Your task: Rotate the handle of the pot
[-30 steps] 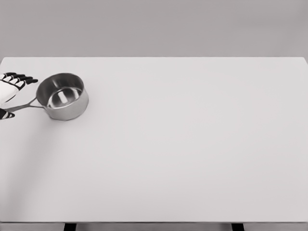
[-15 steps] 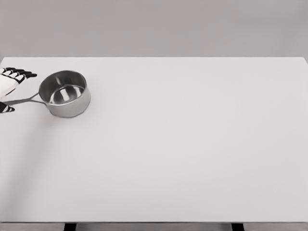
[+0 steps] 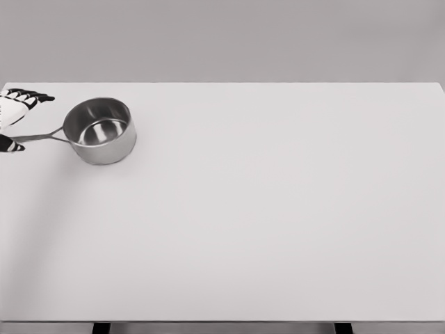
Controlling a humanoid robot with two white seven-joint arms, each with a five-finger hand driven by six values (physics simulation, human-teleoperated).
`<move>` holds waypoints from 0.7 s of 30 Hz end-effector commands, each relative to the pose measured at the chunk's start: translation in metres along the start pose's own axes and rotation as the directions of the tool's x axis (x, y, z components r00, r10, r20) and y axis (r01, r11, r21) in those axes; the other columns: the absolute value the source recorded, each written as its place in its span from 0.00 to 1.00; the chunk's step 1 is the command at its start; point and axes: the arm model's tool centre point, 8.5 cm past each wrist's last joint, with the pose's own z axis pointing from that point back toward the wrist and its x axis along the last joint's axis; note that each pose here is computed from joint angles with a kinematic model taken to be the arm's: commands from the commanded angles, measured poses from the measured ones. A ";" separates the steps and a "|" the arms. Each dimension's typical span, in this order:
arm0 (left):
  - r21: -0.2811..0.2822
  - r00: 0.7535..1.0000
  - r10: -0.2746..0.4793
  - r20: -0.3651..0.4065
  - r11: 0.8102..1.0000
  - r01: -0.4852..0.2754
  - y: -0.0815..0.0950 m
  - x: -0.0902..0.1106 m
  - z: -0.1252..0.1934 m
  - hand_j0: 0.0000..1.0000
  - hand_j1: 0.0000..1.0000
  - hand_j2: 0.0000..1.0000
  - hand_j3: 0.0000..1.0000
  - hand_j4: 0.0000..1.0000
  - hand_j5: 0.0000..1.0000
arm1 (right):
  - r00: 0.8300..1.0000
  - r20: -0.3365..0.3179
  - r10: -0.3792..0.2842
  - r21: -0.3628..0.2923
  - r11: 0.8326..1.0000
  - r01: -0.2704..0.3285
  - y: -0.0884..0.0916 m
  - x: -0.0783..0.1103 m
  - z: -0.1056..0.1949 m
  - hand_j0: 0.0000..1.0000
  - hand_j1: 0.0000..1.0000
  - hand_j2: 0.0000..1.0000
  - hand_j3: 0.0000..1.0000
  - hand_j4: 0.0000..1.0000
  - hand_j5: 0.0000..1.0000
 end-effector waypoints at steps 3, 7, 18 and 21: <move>-0.028 1.000 0.028 0.001 0.999 -0.028 -0.011 -0.002 -0.006 1.00 1.00 1.00 1.00 1.00 1.00 | 1.000 0.000 0.000 0.000 1.000 0.000 0.000 0.000 0.000 1.00 1.00 1.00 1.00 1.00 1.00; -0.028 0.999 0.036 -0.002 0.999 -0.036 -0.008 -0.005 -0.010 1.00 1.00 1.00 1.00 1.00 1.00 | 1.000 0.000 0.000 0.000 1.000 0.000 0.000 0.000 0.000 1.00 1.00 1.00 1.00 1.00 1.00; -0.022 0.998 0.064 -0.021 0.998 -0.064 -0.001 -0.016 -0.018 1.00 1.00 1.00 1.00 1.00 1.00 | 1.000 0.000 0.000 0.000 1.000 0.000 0.000 0.000 0.000 1.00 1.00 1.00 1.00 1.00 1.00; -0.025 0.997 0.070 -0.022 0.997 -0.071 0.000 -0.017 -0.021 1.00 1.00 1.00 1.00 1.00 1.00 | 1.000 0.000 0.000 0.000 1.000 0.000 0.000 0.000 0.000 1.00 1.00 1.00 1.00 1.00 1.00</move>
